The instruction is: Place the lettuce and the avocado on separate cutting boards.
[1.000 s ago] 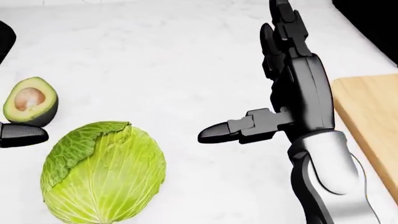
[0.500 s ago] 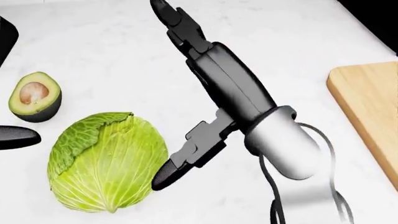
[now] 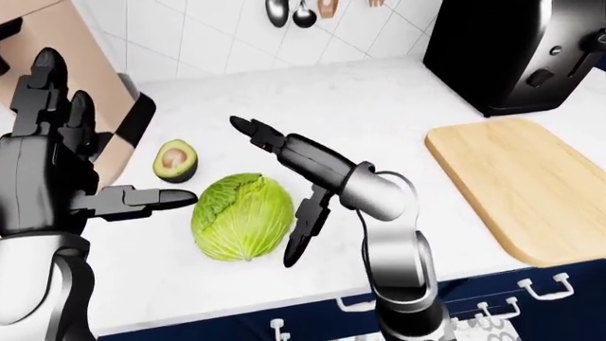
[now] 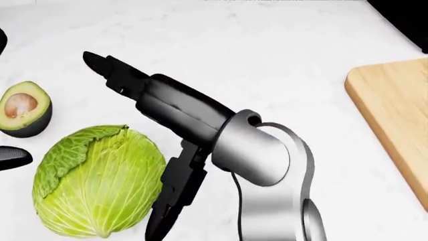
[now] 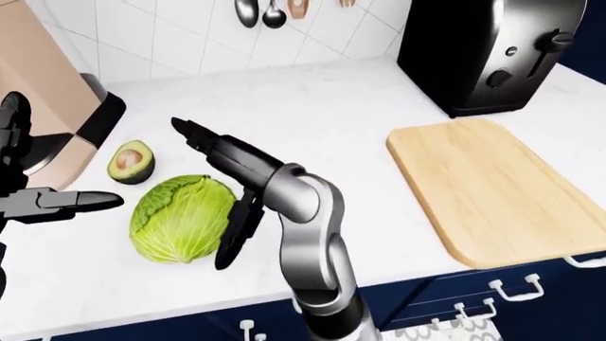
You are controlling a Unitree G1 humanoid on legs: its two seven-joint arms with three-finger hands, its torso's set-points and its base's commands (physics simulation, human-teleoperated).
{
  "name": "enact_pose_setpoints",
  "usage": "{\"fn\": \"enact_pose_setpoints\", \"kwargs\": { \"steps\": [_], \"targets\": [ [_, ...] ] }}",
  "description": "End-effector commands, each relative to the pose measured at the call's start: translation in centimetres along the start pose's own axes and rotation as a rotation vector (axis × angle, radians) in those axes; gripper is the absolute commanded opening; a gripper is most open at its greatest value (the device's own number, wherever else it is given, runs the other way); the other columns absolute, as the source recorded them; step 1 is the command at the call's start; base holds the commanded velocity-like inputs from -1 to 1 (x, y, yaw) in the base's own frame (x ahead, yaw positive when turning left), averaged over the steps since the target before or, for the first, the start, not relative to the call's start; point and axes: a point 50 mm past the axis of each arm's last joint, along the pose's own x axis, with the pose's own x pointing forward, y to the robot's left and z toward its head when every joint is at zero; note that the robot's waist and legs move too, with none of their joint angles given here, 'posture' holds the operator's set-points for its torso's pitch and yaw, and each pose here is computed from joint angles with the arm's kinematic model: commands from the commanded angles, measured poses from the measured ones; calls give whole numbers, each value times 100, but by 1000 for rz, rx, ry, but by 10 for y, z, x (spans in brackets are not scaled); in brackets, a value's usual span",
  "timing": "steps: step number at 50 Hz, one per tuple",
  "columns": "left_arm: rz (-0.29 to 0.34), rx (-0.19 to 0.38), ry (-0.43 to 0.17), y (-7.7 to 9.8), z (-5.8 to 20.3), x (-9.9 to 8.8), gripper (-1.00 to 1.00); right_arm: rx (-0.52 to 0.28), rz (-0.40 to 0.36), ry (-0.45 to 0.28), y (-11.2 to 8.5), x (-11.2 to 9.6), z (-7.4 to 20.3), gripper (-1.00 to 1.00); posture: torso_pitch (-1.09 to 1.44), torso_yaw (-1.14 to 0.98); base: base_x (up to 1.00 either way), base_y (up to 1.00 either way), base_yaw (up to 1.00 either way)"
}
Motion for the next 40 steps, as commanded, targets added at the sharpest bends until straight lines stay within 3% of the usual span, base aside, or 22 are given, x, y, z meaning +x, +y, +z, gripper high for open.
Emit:
{"fn": "enact_pose_setpoints", "kwargs": {
  "steps": [1,24,36,38,39,40],
  "targets": [
    [18,18,-72,3,12,-1,100,-53,-22,-53,-3,-1,14,100,0,0,0,0,0],
    [26,16,-63,5,7,-4,100,-71,74,-49,23,15,8,100,0,0,0,0,0],
    [32,16,-62,7,7,-7,100,-141,84,-39,30,21,8,100,0,0,0,0,0],
    [35,17,-62,8,7,-7,100,-149,88,-36,31,22,8,91,0,0,0,0,0],
    [35,16,-62,8,7,-7,100,-153,94,-34,32,22,7,71,0,0,0,0,0],
    [36,17,-63,8,7,-7,100,-156,99,-34,32,22,8,66,0,0,0,0,0]
  ]
}}
